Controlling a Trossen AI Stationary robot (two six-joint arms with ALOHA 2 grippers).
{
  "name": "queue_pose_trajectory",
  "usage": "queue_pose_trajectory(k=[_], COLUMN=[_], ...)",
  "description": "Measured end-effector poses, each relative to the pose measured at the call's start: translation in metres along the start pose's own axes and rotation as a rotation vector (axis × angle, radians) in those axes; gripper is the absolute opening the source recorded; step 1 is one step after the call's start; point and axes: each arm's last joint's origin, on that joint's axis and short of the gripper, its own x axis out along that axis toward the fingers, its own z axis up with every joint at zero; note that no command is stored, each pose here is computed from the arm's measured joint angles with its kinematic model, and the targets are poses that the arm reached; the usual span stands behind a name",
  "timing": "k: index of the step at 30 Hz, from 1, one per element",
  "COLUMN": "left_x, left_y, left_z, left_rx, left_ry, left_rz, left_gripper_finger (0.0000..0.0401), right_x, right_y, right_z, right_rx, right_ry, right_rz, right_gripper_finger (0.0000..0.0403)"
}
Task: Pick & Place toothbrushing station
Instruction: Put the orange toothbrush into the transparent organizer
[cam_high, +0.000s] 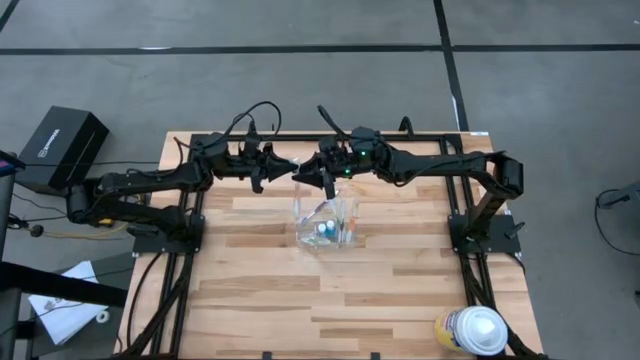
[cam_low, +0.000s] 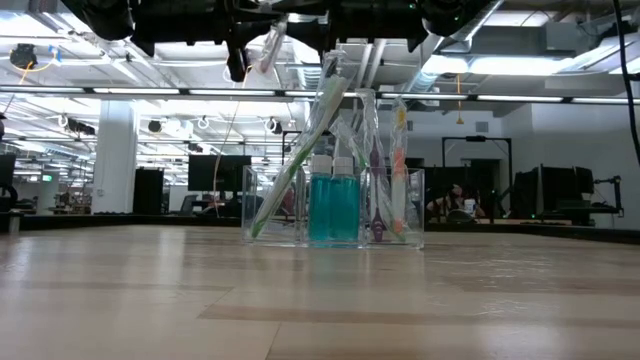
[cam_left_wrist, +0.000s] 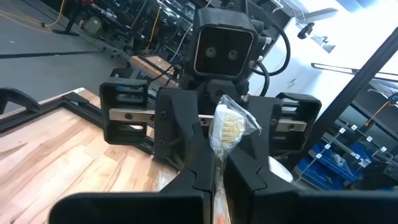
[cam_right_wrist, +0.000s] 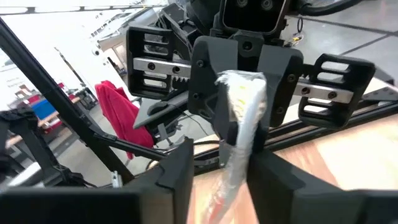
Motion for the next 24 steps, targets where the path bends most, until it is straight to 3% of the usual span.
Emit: queue_pose_trajectory(k=[11, 17, 24], left_x=[0.0, 0.0, 0.003], left_y=[0.001, -0.005, -0.016], left_z=[-0.002, -0.002, -0.007], left_rx=[0.004, -0.001, 0.105], left_ry=[0.015, 0.033, 0.013], left_rz=[0.0, -0.062, -0.057], left_gripper_finger=[0.0003, 0.0003, 0.0004], right_x=[-0.001, -0.007, -0.02], right_y=[0.0, -0.017, -0.04], right_z=[-0.005, -0.004, 0.006], right_rx=[0.048, 0.047, 0.035], right_ry=[0.087, 0.115, 0.106], right_rz=[0.046, -0.024, -0.044], right_gripper_finger=[0.0241, 0.0248, 0.0248])
